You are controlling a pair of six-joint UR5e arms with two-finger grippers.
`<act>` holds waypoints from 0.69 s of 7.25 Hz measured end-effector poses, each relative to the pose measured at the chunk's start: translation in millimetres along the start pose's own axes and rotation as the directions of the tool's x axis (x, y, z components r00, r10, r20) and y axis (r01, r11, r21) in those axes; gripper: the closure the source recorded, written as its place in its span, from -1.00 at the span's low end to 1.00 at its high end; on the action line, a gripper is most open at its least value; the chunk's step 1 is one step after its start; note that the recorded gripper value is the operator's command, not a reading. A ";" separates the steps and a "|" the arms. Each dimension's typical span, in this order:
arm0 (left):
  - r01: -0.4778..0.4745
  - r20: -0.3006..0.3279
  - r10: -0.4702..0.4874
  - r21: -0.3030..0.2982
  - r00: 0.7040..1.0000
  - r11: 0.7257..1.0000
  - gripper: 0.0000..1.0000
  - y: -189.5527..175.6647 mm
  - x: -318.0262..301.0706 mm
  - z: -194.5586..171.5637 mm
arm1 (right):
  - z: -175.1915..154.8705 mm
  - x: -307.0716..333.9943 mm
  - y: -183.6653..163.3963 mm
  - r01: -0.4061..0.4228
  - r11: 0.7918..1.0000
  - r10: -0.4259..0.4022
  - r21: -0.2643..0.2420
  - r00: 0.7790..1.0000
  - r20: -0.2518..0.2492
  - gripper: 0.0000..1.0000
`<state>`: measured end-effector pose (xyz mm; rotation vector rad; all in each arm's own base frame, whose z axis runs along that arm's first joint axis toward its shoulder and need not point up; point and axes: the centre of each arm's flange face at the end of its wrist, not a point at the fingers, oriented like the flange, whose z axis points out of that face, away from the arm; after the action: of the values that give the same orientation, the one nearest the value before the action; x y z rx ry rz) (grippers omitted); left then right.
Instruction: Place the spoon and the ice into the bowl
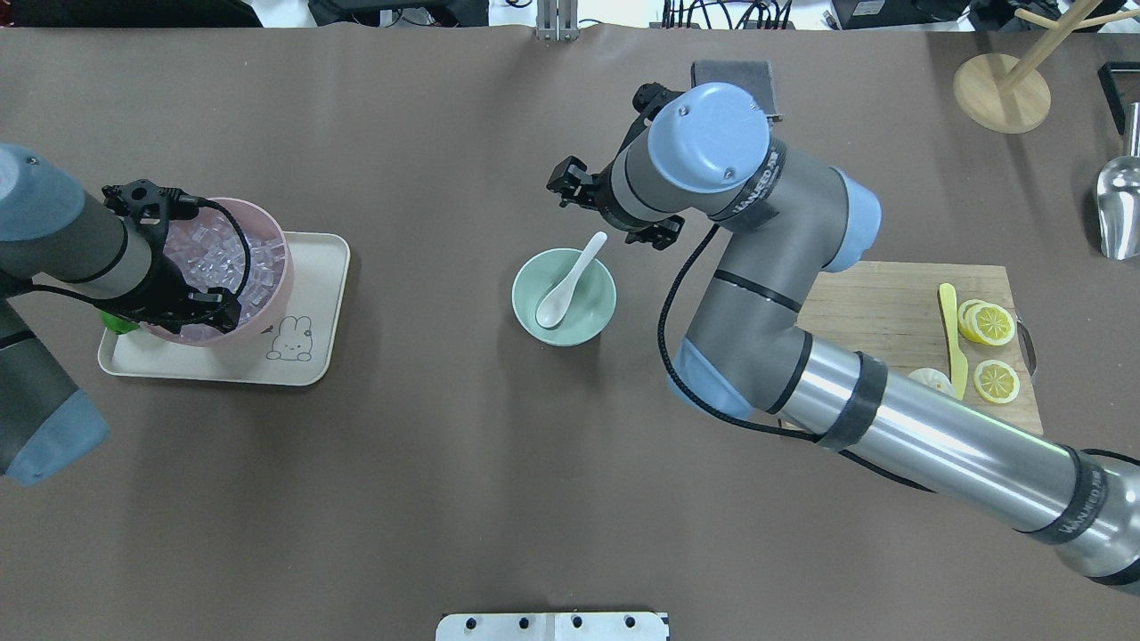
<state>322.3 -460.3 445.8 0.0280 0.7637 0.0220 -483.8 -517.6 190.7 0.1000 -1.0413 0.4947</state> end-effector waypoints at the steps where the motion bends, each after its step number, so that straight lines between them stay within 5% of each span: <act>1: 0.001 0.001 -0.001 -0.001 1.000 1.000 -0.19 0.0 -0.3 0.9 | -22.0 21.7 -14.4 0.029 0.999 -0.029 -0.019 1.000 -0.010 -1.00; 3: 0.002 0.004 -0.002 -0.002 1.000 1.000 0.16 -0.4 -0.8 1.9 | -51.6 53.1 -41.8 0.042 0.997 -0.043 -0.058 0.999 -0.010 -1.00; 5: 0.006 0.009 -0.006 -0.005 1.000 1.000 0.96 -0.6 -1.2 2.7 | -77.0 84.9 -57.7 0.055 0.995 -0.056 -0.083 0.998 -0.001 -1.00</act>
<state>323.3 -461.0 448.5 0.0211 0.7549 0.0182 -362.4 -515.6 231.8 0.0546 -1.0517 0.4007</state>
